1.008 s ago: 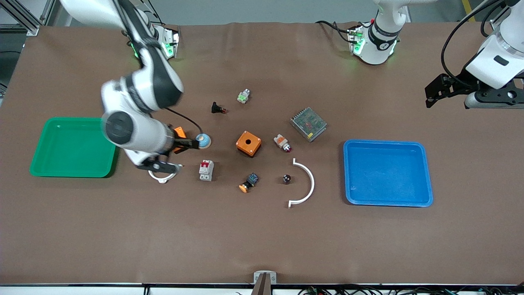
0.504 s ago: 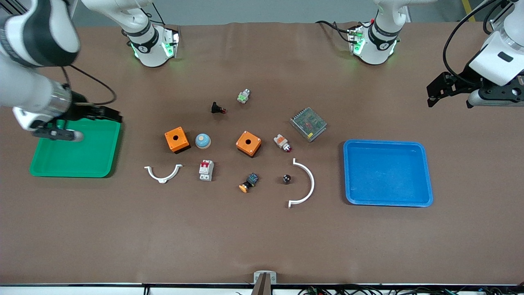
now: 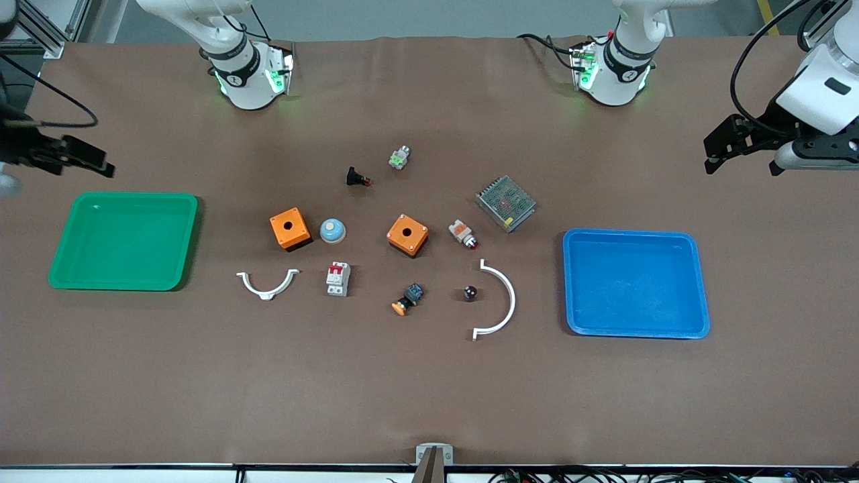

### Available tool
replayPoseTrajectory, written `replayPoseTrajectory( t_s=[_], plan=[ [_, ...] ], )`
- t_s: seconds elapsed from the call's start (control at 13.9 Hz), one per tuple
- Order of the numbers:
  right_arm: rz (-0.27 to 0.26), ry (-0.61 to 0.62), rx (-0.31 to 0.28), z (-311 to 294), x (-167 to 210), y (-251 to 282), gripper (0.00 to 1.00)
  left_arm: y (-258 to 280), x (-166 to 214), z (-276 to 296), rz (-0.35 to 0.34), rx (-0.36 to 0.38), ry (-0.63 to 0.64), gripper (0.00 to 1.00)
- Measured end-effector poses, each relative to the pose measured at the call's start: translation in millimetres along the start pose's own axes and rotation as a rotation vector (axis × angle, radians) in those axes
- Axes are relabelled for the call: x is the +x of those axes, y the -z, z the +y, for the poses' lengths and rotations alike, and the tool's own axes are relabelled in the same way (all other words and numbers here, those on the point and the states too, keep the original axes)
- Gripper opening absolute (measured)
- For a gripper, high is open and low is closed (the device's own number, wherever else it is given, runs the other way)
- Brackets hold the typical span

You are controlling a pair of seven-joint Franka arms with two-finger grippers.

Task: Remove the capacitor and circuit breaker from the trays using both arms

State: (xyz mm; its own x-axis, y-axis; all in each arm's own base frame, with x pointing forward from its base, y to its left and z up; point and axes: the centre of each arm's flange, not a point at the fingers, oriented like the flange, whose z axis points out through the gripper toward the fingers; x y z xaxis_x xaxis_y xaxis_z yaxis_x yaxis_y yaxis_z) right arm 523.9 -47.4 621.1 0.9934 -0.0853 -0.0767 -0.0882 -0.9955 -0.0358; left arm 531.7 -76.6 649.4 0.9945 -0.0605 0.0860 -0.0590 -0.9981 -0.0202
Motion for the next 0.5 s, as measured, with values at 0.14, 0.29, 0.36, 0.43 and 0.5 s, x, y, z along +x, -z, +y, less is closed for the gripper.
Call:
replayPoseTrajectory(
  t_s=[0.14, 0.29, 0.36, 0.43, 0.5],
  plan=[
    [0.045, 0.004, -0.010, -1.6, -2.8, 26.0, 1.00, 2.3, -0.3, -0.1, 0.001, 0.000, 0.000, 1.00],
    [0.073, 0.005, -0.011, -2.3, -3.5, 39.1, 1.00, 2.4, -0.5, -0.1, -0.001, 0.000, 0.000, 1.00],
    [0.080, 0.005, -0.011, -2.5, -2.9, 42.0, 1.00, 2.4, -0.5, -0.1, -0.001, 0.000, 0.000, 1.00],
    [0.083, 0.005, -0.012, -2.6, -1.6, 43.2, 1.00, 2.4, -0.5, -0.1, -0.001, 0.000, 0.000, 1.00],
    [0.083, 0.005, -0.012, -2.8, -0.2, 43.1, 1.00, 2.4, -0.5, -0.1, -0.001, 0.000, 0.000, 1.00]
  ],
)
